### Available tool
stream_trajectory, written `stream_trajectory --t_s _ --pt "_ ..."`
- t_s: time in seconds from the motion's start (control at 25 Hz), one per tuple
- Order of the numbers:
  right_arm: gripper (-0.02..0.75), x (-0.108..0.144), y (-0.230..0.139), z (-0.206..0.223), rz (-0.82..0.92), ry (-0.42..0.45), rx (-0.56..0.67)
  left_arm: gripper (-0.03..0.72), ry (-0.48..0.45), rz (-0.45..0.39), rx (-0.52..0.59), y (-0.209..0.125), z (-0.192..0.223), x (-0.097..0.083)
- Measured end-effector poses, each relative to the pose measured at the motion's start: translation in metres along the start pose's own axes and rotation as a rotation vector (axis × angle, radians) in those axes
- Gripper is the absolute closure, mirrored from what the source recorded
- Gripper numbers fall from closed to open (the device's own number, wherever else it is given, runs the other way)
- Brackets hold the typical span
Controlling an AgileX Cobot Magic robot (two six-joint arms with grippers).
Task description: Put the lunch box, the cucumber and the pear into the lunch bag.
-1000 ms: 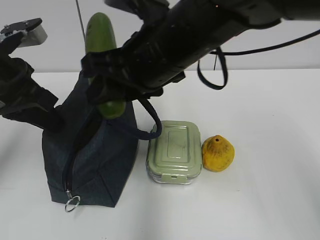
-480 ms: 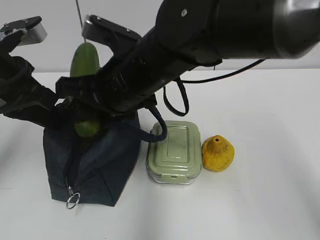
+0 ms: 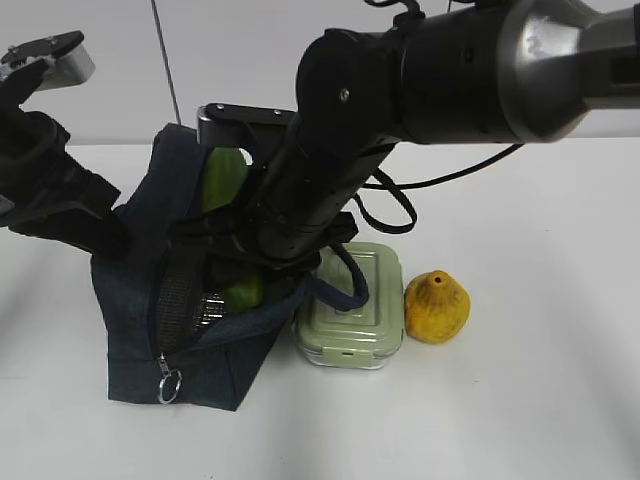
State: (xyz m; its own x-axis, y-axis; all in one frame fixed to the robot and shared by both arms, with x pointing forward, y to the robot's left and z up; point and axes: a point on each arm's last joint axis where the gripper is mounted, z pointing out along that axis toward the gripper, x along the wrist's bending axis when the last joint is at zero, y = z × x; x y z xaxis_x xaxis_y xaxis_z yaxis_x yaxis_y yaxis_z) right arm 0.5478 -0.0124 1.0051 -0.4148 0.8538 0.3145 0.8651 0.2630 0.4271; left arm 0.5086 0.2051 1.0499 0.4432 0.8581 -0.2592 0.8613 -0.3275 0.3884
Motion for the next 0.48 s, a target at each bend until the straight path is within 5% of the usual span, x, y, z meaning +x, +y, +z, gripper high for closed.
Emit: stream_trajectory --t_s 0.48 --pt "0.178 -0.0002 -0.0024 0.002 -0.061 0.0 0.032 0.685 0.006 -0.003 -0.025 0.0023 0.0002 0.0007"
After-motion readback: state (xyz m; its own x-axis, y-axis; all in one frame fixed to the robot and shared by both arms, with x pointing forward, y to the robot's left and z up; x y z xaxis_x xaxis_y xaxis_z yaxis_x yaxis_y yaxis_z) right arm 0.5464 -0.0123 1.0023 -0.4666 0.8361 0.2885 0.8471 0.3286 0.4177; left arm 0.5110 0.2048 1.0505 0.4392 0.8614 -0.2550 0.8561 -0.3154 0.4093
